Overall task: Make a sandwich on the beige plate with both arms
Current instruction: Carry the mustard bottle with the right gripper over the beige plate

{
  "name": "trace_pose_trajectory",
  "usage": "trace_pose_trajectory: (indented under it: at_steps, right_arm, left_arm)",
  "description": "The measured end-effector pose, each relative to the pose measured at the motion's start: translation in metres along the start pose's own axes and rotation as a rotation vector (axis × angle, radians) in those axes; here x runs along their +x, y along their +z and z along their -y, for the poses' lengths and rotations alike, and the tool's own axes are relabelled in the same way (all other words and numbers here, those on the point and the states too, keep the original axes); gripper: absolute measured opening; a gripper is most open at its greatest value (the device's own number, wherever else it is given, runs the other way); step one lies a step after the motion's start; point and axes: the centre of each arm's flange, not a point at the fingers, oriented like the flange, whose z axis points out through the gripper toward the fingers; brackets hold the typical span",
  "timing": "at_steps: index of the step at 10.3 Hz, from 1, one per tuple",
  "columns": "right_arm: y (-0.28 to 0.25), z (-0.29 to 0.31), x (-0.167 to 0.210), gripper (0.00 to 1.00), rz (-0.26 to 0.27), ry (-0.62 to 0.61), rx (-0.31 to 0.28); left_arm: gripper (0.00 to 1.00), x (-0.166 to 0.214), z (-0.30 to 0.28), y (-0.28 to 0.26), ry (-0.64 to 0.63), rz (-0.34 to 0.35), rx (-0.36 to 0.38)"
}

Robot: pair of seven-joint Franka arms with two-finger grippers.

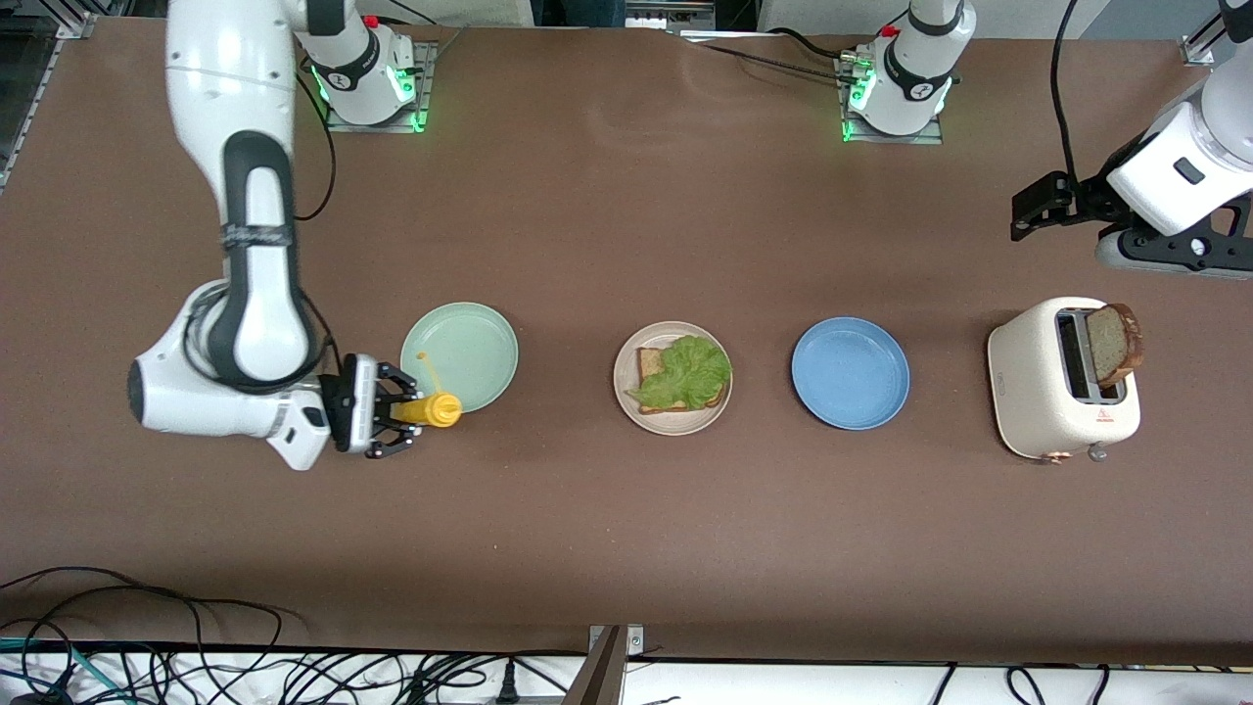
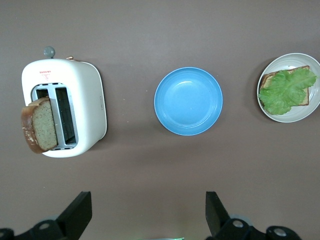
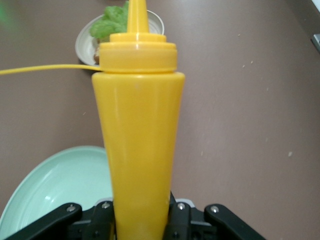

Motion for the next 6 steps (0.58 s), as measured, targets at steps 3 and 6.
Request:
trace_pose_trajectory:
  at_steps: [3, 6]
  right_arm:
    - [0.038, 0.026, 0.089, 0.25, 0.157, 0.066, -0.105]
    - [0.076, 0.046, 0.136, 0.25, 0.295, 0.102, -0.219]
  left_arm:
    - [1.00, 0.007, 0.014, -0.004, -0.025, -0.056, -0.004]
    - [1.00, 0.009, 0.008, -0.001, -0.016, -0.058, -0.006]
